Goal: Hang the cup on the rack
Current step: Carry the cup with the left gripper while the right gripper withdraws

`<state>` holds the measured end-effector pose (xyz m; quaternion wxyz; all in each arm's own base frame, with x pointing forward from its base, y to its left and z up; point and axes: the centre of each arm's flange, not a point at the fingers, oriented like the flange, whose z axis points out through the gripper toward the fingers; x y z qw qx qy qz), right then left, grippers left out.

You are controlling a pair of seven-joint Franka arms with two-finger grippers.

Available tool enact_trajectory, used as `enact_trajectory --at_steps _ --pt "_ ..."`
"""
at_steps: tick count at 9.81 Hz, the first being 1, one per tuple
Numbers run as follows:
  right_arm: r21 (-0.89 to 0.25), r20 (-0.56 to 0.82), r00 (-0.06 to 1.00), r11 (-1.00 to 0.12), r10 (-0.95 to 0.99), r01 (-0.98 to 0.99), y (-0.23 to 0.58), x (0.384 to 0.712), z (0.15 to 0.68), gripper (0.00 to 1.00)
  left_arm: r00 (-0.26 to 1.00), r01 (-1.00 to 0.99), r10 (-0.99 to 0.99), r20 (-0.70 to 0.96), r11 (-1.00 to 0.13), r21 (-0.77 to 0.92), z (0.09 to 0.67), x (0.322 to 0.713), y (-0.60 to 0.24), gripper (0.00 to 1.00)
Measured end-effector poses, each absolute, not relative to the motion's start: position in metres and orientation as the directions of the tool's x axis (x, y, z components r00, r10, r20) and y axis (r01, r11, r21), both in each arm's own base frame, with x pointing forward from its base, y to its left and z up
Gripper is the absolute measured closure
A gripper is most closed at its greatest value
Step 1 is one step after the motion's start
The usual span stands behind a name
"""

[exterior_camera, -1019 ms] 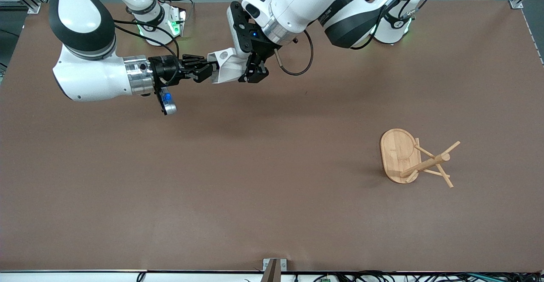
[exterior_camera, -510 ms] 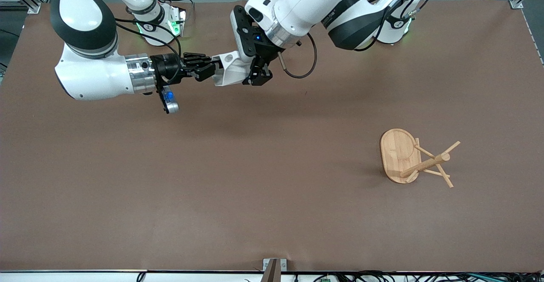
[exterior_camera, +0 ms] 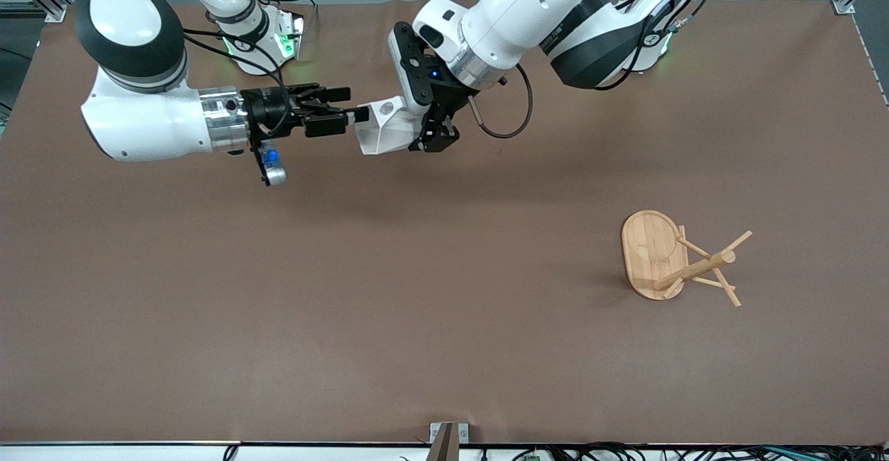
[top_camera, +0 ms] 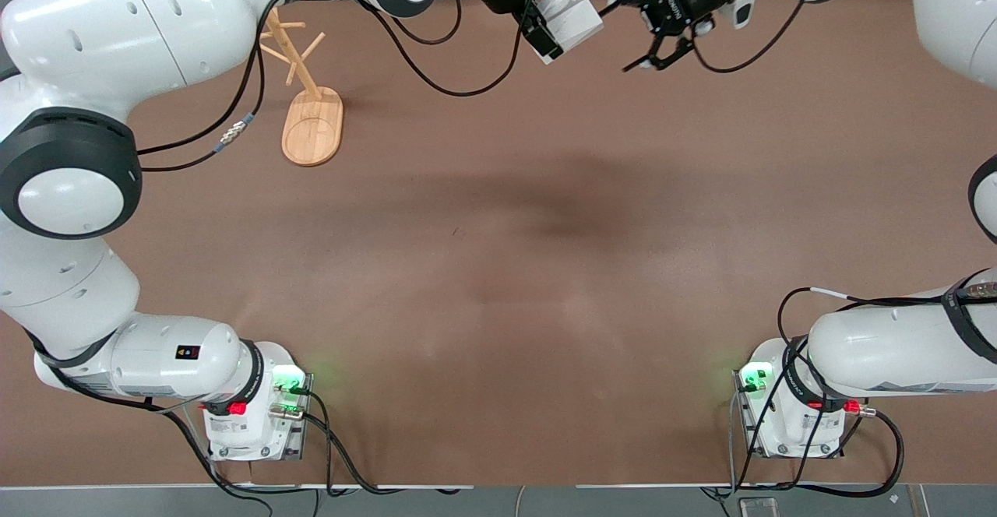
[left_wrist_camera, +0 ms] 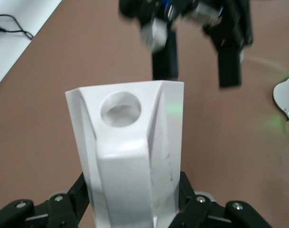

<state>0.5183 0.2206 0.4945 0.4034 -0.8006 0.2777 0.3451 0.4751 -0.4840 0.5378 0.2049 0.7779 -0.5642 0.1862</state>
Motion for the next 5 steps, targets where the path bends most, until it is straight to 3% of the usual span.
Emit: enact_trajectory --at_steps 2,5 --pt "-0.411 -0.645 0.703 -0.641 -0.299 -0.649 0.169 0.532 0.516 0.0 0.311 -0.948 -0.8 0.512 -0.3 0.107 0.533 0.487 -0.471 0.25" --pt "-0.229 -0.38 0.816 -0.81 -0.436 -0.54 0.111 0.544 0.547 0.0 0.375 -0.922 -0.777 0.505 -0.37 0.116 0.532 0.516 -0.438 0.25"
